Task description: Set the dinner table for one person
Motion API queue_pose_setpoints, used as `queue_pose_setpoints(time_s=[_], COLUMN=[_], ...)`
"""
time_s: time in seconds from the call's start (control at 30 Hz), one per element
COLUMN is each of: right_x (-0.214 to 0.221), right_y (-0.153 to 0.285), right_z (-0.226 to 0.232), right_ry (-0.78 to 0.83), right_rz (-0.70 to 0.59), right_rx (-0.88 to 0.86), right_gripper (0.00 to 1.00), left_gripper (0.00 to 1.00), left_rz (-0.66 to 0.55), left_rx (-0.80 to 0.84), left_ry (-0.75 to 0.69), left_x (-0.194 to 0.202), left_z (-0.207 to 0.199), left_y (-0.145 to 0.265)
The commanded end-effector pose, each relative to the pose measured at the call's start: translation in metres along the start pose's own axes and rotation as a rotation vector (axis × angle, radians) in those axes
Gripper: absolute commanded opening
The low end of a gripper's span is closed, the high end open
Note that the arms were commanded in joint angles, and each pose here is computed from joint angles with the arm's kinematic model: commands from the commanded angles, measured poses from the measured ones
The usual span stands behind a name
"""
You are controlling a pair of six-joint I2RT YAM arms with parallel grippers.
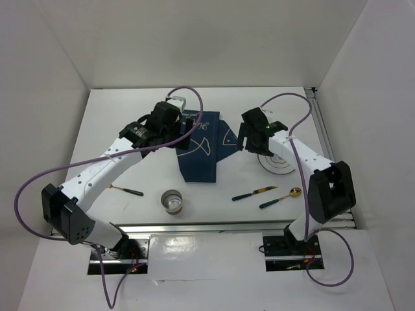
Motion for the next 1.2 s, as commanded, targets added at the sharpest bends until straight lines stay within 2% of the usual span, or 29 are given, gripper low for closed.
queue_pose_setpoints(time_s=[0.0, 0.07, 0.2, 0.3, 0.4, 0.5, 0.57, 0.7, 0.93, 1.1, 1.17], right_x=[-0.007, -0.009, -0.011, -0.008, -0.001, 0.011, 0.014, 0.01, 0.009, 0.007, 0.007], right_y=[0.0, 0.01, 0.023, 0.032, 0.038, 0.036, 0.035, 0.037, 0.04, 0.039, 0.039], right_z=[-0.004, -0.006, -0.009, -0.024, -0.044, -0.055, -0.064, -0.078, -0.083, -0.083, -0.083], right_ry=[-0.015, -0.003, 0.006, -0.047, -0.111, -0.103, -0.102, -0.153, -0.163, -0.163, -0.163], right_rz=[-0.033, -0.064, -0.117, -0.146, -0.138, -0.127, -0.128, -0.138, -0.168, -0.166, -0.166], right_rx=[0.016, 0.019, -0.031, -0.065, -0.09, -0.069, -0.046, -0.048, -0.052, -0.052, -0.052], right_gripper=[1.0, 1.0, 1.0, 1.0, 1.0, 1.0, 1.0, 1.0, 1.0, 1.0, 1.0], left_gripper=[1.0, 1.0, 1.0, 1.0, 0.95, 0.95, 0.92, 0.9, 0.89, 0.72, 0.72], left_rz=[0.029, 0.053, 0.138, 0.209, 0.28, 0.326, 0.334, 0.356, 0.37, 0.35, 0.335], left_rx=[0.009, 0.033, -0.042, -0.058, -0.032, -0.002, -0.044, -0.102, -0.054, -0.111, -0.122], left_ry=[-0.013, -0.037, -0.152, -0.221, -0.239, -0.279, -0.295, -0.323, -0.382, -0.426, -0.428], left_x=[0.009, 0.017, 0.047, 0.076, 0.107, 0.137, 0.152, 0.167, 0.184, 0.19, 0.187], left_z=[-0.004, -0.01, -0.017, -0.033, -0.052, -0.075, -0.082, -0.085, -0.099, -0.093, -0.094], left_y=[0.006, 0.006, -0.005, -0.013, -0.023, -0.029, -0.045, -0.069, -0.095, -0.116, -0.118])
Point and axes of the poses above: each gripper's point midway between its finger pads, its own y axis back along the fingers, its own z axis along the line the jaws close on, x = y × z, the point moved 2 cm from there along y, back along the fingers, and after that the axes turned 15 degrees about y, right-handed, at the moved point
